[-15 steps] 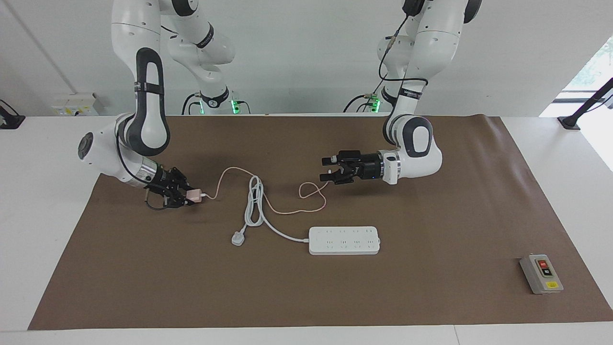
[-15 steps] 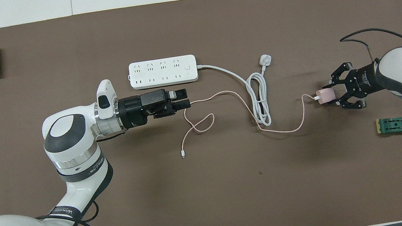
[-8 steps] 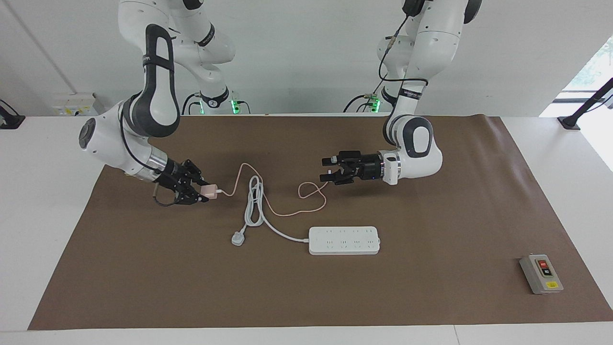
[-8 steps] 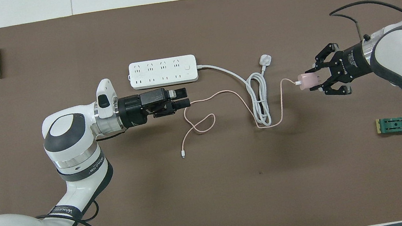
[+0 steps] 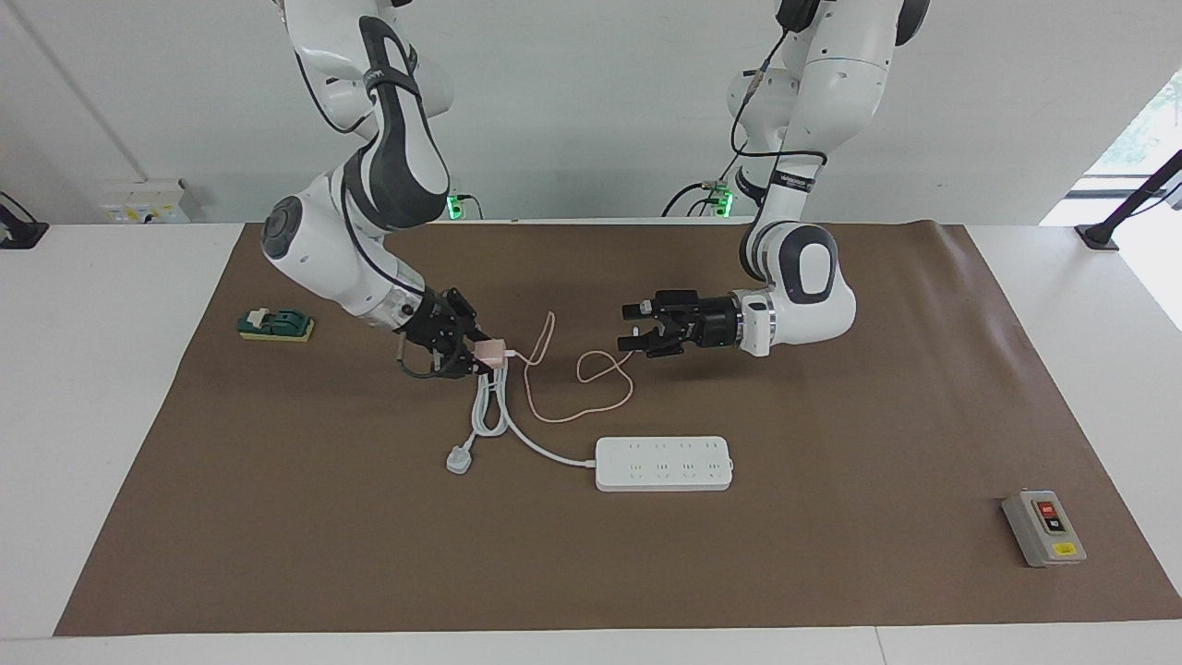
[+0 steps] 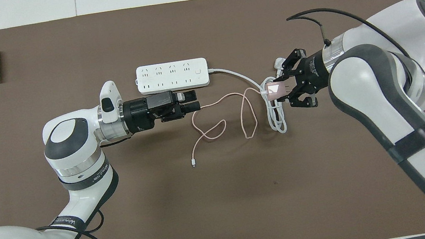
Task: Plug charger into power strip
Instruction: 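Carry the pink charger with the right gripper toward the power strip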
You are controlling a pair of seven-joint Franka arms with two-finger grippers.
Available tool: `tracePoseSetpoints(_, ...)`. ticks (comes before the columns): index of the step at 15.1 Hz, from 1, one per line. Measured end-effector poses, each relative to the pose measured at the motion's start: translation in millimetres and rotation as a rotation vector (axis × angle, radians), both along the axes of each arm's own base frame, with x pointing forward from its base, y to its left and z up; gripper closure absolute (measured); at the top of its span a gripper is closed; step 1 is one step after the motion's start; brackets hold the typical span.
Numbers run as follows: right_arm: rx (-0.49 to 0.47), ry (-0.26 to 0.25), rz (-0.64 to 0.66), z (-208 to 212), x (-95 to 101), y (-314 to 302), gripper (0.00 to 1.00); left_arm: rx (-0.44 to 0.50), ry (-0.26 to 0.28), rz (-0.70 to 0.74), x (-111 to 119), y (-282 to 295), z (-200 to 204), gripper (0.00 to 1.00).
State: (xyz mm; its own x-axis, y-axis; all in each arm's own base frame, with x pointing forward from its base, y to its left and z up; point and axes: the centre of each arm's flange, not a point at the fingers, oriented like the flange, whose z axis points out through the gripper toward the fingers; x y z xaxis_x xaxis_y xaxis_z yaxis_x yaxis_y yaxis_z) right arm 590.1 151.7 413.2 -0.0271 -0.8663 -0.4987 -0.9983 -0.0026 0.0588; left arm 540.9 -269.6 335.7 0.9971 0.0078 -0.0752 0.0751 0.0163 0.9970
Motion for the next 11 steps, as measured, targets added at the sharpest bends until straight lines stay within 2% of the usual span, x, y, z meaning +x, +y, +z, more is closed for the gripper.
tracePoseSetpoints(5, 0.009, -0.007, -0.045, 31, 0.0, 51, 0.53, 0.004, 0.02, 0.002, 3, 0, -15, 0.0)
tracePoseSetpoints(11, 0.012, -0.008, -0.023, 40, -12.5, 99, 0.53, 0.035, 0.0, 0.027, 13, -7, -11, 0.0)
